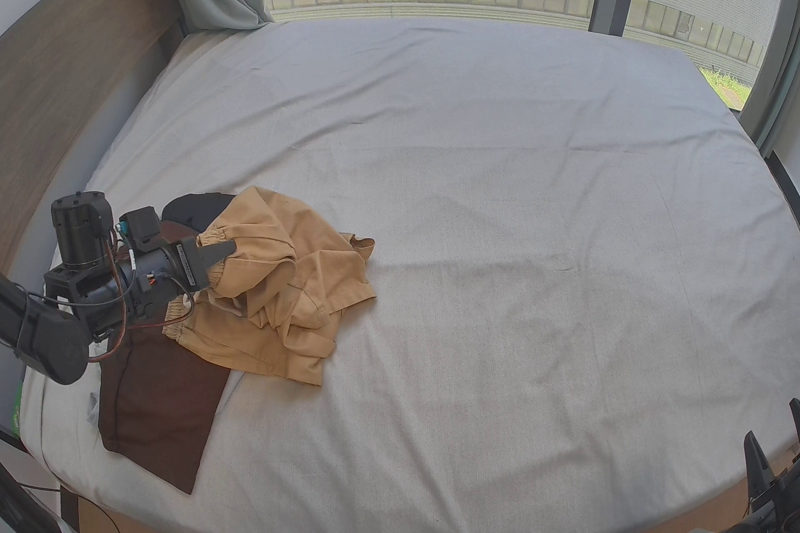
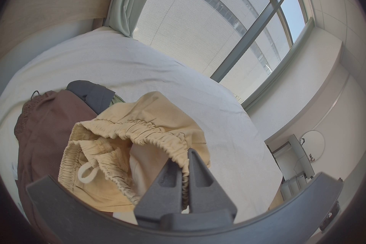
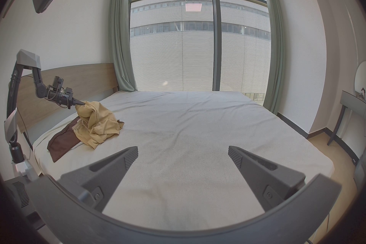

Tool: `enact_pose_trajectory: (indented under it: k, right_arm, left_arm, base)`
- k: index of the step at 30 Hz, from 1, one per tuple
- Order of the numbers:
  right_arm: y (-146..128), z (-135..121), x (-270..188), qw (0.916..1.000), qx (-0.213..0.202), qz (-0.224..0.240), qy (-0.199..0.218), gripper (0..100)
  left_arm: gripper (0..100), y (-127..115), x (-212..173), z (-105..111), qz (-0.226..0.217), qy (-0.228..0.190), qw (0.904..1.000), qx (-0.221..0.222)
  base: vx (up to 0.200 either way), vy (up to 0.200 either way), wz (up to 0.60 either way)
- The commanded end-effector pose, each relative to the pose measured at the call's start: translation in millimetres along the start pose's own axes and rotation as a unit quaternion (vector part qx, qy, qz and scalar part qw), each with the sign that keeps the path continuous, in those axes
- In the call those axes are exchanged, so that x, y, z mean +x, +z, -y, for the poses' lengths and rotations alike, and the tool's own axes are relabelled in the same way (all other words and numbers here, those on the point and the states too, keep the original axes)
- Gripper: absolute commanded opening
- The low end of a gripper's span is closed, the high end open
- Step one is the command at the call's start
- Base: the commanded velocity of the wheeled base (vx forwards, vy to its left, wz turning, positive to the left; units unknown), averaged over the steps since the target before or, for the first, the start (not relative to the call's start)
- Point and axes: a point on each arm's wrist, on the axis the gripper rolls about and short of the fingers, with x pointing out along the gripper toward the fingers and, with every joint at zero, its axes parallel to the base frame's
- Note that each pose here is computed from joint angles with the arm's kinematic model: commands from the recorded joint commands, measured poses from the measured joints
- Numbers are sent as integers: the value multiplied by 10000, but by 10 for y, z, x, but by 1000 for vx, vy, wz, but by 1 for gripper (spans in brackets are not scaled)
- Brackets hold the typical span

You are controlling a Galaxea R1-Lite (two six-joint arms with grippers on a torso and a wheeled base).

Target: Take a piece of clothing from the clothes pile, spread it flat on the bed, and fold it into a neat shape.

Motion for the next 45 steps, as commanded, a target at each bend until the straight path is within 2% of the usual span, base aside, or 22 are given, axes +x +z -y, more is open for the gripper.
enact_pose_trajectory:
  k: [1, 5, 15, 25, 28, 35, 45]
  right_arm:
    - [-48, 0, 0, 10000, -2, 1, -1, 100]
    - [-48, -1, 0, 10000, -2, 1, 7, 100]
    - [-48, 0, 0, 10000, -9, 1, -1, 100]
    - [-48, 0, 0, 10000, -9, 1, -1, 100]
    - [-48, 0, 0, 10000, -9, 1, -1, 100]
    - [-48, 0, 0, 10000, -9, 1, -1, 100]
    - [-48, 0, 0, 10000, -9, 1, -1, 100]
  left_arm:
    - [0, 32, -145, 40, 181, 0, 9998, 58]
    - [0, 41, -222, 91, 237, -45, 9997, 100]
    - [0, -31, -311, 130, 53, -319, 9994, 92]
    - [0, -86, -430, 313, 10, -600, 9981, 135]
    - [0, -89, -450, 401, 17, -758, 9970, 126]
    - [0, -73, -504, 727, 121, -1119, 9932, -298]
    - [0, -101, -481, 925, 160, -1277, 9912, -306]
  base:
    - [0, 0, 0]
    - [0, 0, 0]
    - [0, 0, 0]
    - [0, 0, 0]
    - [0, 0, 0]
    - [0, 0, 0]
    - [0, 0, 0]
